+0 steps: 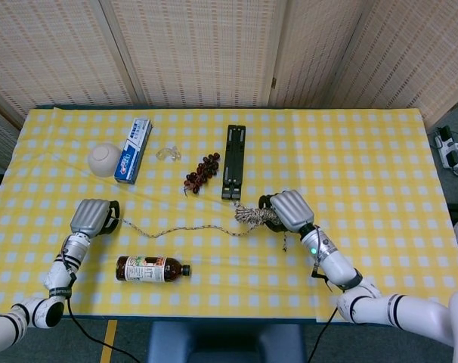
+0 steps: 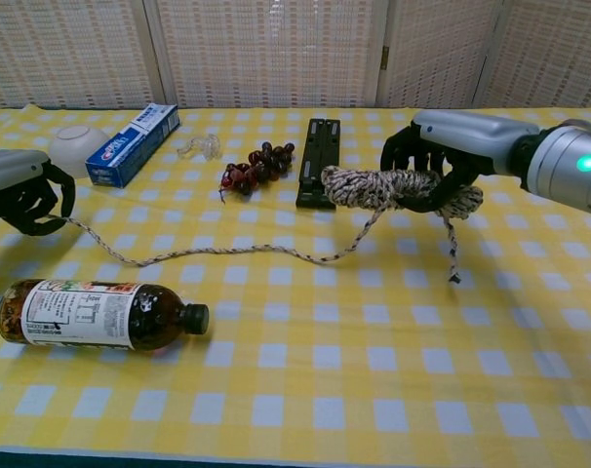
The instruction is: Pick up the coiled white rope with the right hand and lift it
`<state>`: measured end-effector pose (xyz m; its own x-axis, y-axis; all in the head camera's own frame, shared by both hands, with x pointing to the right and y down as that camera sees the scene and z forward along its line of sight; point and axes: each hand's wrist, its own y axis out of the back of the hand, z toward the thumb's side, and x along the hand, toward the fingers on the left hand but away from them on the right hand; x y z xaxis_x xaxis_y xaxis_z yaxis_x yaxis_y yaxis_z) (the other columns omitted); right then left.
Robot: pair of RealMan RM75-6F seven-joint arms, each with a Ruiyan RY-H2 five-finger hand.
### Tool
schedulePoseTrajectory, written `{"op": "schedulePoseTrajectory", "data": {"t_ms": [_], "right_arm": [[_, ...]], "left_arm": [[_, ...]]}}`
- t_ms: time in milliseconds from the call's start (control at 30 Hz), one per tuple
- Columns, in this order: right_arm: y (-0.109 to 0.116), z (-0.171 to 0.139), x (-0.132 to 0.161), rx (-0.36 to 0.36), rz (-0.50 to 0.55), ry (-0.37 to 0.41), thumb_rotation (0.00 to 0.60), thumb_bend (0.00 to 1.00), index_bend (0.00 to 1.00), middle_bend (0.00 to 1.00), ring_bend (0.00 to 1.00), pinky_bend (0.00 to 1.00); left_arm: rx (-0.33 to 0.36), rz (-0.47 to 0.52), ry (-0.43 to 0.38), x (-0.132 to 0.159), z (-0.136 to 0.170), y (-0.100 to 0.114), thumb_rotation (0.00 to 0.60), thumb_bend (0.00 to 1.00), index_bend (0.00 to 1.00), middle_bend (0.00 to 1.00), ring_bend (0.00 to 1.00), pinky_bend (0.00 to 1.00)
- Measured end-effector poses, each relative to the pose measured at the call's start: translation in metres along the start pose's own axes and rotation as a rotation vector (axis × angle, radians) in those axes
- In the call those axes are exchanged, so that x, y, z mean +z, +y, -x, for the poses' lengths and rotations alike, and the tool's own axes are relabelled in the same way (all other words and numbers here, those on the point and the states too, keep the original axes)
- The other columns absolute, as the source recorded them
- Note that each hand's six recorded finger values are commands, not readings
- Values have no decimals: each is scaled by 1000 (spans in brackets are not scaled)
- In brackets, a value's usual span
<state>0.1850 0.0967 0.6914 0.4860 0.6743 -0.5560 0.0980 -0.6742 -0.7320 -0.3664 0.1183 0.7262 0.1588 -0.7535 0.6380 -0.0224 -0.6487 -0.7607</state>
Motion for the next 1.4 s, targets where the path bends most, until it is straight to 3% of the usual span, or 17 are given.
{"op": "schedulePoseTrajectory", "data": {"t_ms": [200,433,733,933,1133,1400], "right_arm": [[8,-13,20,-14,145,109,600,580,683,584,596,517],[5,-30,53,25,287,264,600,582,691,594,606,529],[-12,-28,87,81,392,324,600,593,705,604,629,556],[-22,-19,100,104,443,311,600,599,717,613,636,565],[-27,-6,107,98,504,277,600,605,724,616,648,577],[-23,14,109,6,622,210,600,610,748,622,655,589]], "left_arm": [[45,42,-64,17,9,38,600,466,641,850,812,816],[119,71,-149,50,12,97,600,467,643,850,811,816],[172,81,-296,125,15,152,600,468,643,850,812,816],[176,43,-391,174,21,166,600,468,642,851,810,816],[162,74,-478,214,34,169,600,468,642,850,809,816],[137,117,-537,230,55,166,600,469,641,850,809,816]]}}
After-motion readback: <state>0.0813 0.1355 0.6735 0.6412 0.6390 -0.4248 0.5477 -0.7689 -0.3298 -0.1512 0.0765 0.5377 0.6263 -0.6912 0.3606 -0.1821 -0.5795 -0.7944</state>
